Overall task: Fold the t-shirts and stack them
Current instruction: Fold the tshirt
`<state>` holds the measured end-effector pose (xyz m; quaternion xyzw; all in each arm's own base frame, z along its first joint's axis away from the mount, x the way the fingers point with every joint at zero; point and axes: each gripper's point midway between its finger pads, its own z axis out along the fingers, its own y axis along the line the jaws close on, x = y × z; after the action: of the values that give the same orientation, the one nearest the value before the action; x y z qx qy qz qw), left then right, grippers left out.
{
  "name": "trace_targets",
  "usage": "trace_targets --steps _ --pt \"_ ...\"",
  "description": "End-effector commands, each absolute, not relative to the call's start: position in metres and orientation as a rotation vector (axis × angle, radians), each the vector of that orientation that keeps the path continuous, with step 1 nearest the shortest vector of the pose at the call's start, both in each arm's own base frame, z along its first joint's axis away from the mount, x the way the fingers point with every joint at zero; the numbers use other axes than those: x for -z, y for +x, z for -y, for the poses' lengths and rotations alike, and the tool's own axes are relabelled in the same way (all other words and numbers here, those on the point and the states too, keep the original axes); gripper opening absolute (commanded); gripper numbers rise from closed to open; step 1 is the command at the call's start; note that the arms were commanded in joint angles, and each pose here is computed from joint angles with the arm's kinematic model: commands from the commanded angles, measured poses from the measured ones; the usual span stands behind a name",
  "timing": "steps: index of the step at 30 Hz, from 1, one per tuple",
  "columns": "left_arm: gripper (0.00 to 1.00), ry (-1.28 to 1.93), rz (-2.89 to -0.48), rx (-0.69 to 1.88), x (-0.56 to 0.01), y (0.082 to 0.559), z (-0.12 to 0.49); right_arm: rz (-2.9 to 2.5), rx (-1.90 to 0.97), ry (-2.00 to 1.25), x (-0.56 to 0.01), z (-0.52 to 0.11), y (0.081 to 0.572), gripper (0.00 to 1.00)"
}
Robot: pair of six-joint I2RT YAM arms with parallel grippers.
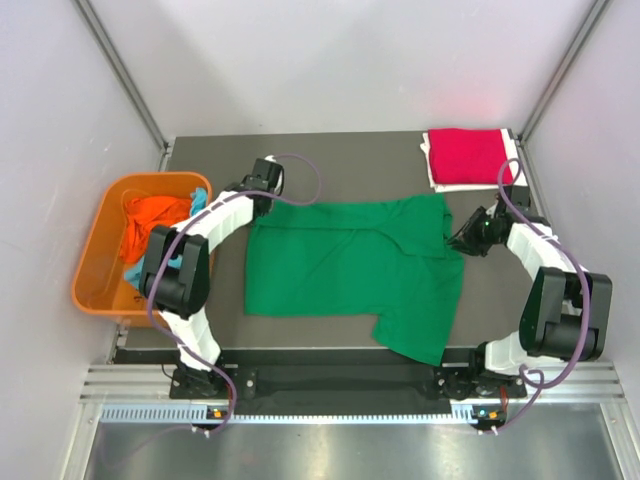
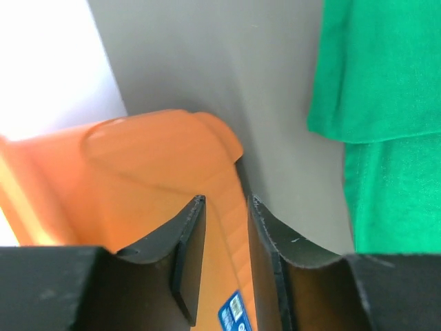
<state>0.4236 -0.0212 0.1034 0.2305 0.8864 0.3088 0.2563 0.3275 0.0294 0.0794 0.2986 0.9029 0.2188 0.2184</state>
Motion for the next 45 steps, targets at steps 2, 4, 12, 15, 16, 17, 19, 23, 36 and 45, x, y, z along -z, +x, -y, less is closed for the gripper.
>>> trace_targets --steps 2,4,12,15,16,17,19,23,36,45 --pt "0.37 0.424 -2.328 -0.722 -0.153 0.424 0.033 -2.456 -0.553 0.812 -0.103 -0.019 0.326 0.27" --pt "0.38 0.363 -2.351 -0.6 -0.155 0.423 0.046 -2.461 -0.491 0.811 -0.111 -0.012 0.325 0.34" --pt "0.39 0.446 -2.465 0.21 -0.139 0.38 0.155 -2.468 -0.459 0.843 -0.107 -0.013 0.324 0.4" --pt "0.39 0.383 -2.473 0.373 -0.139 0.362 0.171 -2.498 -0.418 0.858 -0.101 -0.015 0.318 0.4" --pt "0.39 0.325 -2.478 0.418 -0.14 0.359 0.175 -2.501 -0.418 0.891 -0.097 -0.017 0.314 0.4" --pt "0.39 0.303 -2.448 0.461 -0.146 0.358 0.18 -2.507 -0.425 0.901 -0.095 -0.021 0.312 0.4" --pt "0.39 0.261 -2.464 0.563 -0.136 0.345 0.19 -2.507 -0.43 0.961 -0.087 -0.026 0.308 0.4" --pt "0.39 0.19 -2.521 0.507 -0.105 0.337 0.187 -2.522 -0.376 1.023 -0.064 -0.028 0.301 0.39" --pt "0.32 -0.021 -2.694 -0.081 -0.028 0.308 0.121 -2.48 0.015 1.209 -0.015 0.032 0.283 0.36" --pt "0.39 -0.126 -2.618 -0.003 -0.061 0.305 0.121 -2.407 0.034 1.207 -0.044 0.053 0.285 0.36"
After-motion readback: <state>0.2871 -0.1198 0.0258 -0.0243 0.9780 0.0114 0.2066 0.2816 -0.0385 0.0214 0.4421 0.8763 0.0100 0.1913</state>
